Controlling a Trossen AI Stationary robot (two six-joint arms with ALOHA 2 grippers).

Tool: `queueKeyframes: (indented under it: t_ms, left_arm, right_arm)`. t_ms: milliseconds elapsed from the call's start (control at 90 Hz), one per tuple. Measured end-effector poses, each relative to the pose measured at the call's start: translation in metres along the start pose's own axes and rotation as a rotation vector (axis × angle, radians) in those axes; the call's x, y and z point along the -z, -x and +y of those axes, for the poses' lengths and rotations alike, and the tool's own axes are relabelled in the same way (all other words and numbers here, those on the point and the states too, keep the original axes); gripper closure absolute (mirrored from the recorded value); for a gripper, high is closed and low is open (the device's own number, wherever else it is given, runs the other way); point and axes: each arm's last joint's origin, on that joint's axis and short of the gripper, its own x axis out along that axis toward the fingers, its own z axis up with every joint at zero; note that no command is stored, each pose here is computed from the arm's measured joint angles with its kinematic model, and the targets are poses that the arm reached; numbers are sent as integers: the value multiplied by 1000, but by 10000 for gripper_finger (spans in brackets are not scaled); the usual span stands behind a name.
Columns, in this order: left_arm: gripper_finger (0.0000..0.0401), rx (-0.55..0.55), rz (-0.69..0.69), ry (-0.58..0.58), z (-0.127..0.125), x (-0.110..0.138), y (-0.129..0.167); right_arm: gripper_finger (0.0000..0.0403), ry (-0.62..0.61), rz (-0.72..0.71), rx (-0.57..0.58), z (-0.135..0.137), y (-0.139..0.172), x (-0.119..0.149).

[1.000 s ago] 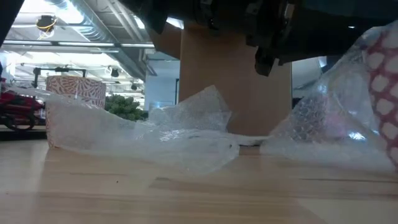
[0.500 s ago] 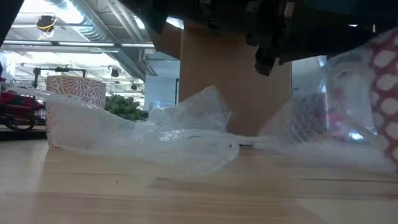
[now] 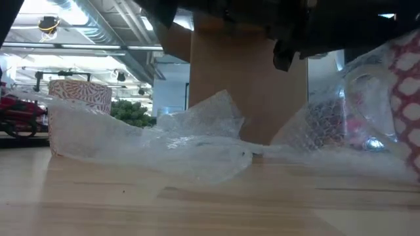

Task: Wrap mug
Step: Wrap the red mug with the right bubble wrap

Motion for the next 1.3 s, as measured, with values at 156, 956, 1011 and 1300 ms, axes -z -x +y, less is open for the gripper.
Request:
queueKeyframes:
  t_ms: [156,956,1011,1300]
  left_arm:
    - [267,-54,3,-85,0,14,-10]
    - [267,-29,31,-123,-2,23,-13]
    - [267,-29,28,-122,-2,20,-11]
    - [267,-24,31,-121,-3,18,-10]
  right_arm:
    - [402,-4,-8,-1,1,1,-1]
    - [402,14,27,-8,24,94,-19]
    - [402,15,10,-16,25,88,-16]
    - [402,-10,-36,-41,19,35,0]
